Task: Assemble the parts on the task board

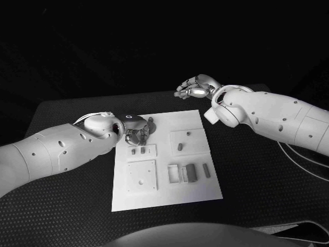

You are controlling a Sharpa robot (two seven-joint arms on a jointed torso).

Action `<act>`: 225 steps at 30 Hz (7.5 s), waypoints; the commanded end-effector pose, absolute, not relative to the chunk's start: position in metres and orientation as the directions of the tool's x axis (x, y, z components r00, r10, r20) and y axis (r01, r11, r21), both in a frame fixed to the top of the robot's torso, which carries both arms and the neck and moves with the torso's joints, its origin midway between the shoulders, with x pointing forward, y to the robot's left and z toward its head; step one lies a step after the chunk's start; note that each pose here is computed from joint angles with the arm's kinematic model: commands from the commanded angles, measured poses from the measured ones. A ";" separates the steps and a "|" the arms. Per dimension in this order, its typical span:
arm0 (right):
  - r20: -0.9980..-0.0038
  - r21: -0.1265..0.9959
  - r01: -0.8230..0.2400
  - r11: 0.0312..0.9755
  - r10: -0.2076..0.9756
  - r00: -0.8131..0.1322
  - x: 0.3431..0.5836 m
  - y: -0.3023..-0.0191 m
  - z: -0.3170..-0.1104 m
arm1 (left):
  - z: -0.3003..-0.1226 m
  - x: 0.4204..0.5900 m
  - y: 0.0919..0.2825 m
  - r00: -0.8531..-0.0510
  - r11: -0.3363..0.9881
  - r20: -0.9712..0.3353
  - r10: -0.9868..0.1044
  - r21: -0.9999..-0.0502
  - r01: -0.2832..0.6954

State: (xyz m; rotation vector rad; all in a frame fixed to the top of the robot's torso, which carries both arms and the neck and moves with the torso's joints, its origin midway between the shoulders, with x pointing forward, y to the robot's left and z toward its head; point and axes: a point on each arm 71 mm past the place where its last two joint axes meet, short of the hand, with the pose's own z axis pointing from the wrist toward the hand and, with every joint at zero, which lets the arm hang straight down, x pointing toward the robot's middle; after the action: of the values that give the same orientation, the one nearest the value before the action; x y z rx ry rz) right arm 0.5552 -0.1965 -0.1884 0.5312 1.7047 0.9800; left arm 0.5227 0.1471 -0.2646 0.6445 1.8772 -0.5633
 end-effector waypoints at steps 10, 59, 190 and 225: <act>-0.564 0.818 -0.118 0.564 0.742 -0.364 0.555 -0.195 -0.189 | -0.261 0.523 0.146 -0.296 0.732 -0.949 0.110 -0.125 0.670; -0.562 0.818 -0.115 0.564 0.739 -0.372 0.555 -0.193 -0.190 | -0.277 0.521 0.128 -0.205 0.695 -0.930 0.306 0.071 0.715; -0.555 0.821 -0.108 0.560 0.742 -0.376 0.555 -0.193 -0.192 | -0.284 0.514 0.128 -0.294 0.683 -0.882 0.368 0.042 0.729; -0.556 0.821 -0.105 0.562 0.743 -0.373 0.555 -0.194 -0.192 | -0.262 0.533 0.180 -0.410 0.774 -0.875 -0.256 -0.440 0.456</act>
State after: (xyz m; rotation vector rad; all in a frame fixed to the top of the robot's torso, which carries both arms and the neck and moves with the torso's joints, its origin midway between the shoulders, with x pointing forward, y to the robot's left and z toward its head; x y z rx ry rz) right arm 0.5550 -0.1955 -0.1922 0.5410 1.7221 0.9819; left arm 0.5308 0.1782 -0.2678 0.3185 1.8681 -0.6803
